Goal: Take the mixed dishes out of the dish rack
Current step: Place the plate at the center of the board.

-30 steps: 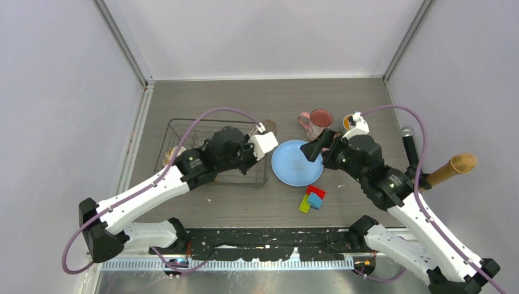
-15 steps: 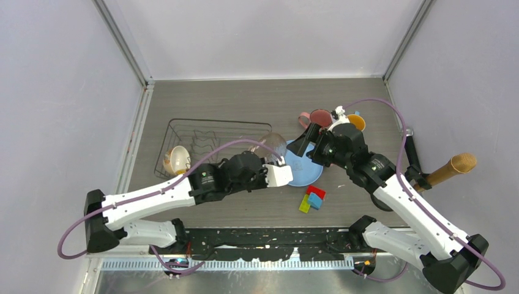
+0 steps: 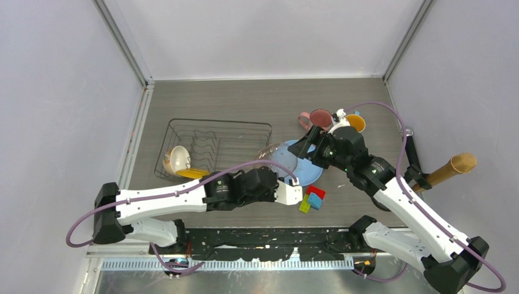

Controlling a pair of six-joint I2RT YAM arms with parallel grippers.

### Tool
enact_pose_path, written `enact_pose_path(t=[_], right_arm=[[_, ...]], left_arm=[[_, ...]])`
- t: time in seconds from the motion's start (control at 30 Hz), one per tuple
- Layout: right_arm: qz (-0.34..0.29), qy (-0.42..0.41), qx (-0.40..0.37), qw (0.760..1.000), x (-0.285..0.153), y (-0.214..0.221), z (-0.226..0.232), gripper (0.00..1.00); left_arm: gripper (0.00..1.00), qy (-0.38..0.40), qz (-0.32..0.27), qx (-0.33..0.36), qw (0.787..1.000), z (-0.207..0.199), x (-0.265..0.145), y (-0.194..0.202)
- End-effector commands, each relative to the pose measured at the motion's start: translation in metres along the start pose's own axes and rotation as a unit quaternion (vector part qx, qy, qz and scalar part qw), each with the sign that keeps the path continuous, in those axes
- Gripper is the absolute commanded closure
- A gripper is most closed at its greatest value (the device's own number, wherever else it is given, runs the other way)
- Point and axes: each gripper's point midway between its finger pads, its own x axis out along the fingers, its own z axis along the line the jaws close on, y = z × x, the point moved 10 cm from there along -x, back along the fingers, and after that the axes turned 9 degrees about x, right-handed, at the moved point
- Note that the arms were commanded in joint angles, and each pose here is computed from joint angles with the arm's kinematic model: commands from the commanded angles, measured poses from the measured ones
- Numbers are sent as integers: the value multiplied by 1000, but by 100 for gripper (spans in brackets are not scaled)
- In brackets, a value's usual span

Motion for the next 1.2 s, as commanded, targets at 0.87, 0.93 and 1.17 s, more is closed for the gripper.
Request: enact_pose_path(t=[0.87, 0.93, 1.17], right_arm=[[19, 47, -38, 998, 16, 8, -20, 100], [-4, 61, -36, 997, 16, 6, -25, 100], [-97, 130, -39, 986, 7, -5, -43, 100]], left_arm=[[0, -54, -45, -3, 998, 8, 0, -32], [0, -56, -63, -19, 996, 8, -5, -33], [0, -153, -138, -148, 967, 16, -38, -24]])
